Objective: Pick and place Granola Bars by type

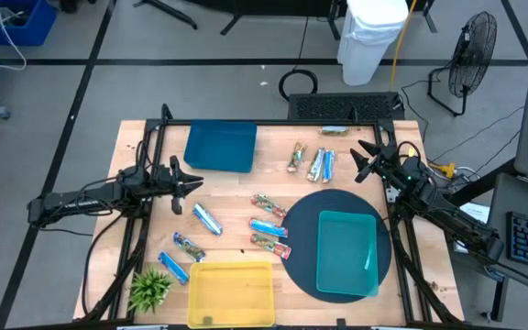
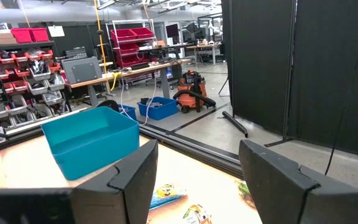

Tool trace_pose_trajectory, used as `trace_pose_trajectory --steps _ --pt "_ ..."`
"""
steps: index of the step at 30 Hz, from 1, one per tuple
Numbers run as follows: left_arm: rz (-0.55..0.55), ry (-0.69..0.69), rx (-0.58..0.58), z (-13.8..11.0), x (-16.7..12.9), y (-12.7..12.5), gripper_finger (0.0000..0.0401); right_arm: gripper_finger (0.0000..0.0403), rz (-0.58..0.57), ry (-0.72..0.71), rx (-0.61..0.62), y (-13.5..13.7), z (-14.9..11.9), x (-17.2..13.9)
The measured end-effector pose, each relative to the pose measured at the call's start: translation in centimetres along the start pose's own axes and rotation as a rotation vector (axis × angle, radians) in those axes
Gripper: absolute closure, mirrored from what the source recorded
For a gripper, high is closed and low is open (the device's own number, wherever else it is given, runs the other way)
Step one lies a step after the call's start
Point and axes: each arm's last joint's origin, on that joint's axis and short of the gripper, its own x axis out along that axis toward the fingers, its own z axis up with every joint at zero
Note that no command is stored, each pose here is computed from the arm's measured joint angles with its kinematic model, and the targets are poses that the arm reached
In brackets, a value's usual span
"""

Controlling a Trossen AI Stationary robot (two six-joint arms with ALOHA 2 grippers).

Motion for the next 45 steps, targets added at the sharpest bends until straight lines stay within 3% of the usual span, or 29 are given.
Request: trace_pose_trajectory --steps 9,18,23,29,33,40,45 --pt "0.0 0.0 0.0 0.0 0.0 0.0 0.0331 0.0186 0.002 -0.017 0.002 0.0 0.2 0.0" --pt "0.0 0.0 0.0 0.0 0.0 0.0 0.0331 0.0186 0.022 -0.216 0.074 0.2 2.1 -0.2" --pt "0.0 0.0 0.0 0.0 0.0 0.0 0.0331 0.0185 -0.155 -0.204 0.09 -0.3 1.8 -0.2" --pt "0.0 0.0 0.0 0.0 0.0 0.0 0.0331 0.0185 -0.197 -0.18 0.142 -0.5 1.4 -0.2" --pt "0.0 0.0 0.0 0.0 0.0 0.0 0.0331 0.0188 -0.315 -0.171 0.149 -0.8 1.2 -0.2" --pt "0.0 0.0 0.0 0.0 0.0 0.0 0.0331 0.0189 -0.358 -0.109 0.142 -1.0 0.5 -0.2" --pt "0.0 0.0 0.0 0.0 0.0 0.0 0.0331 0.019 -0.327 -0.084 0.136 -0.9 0.4 0.0"
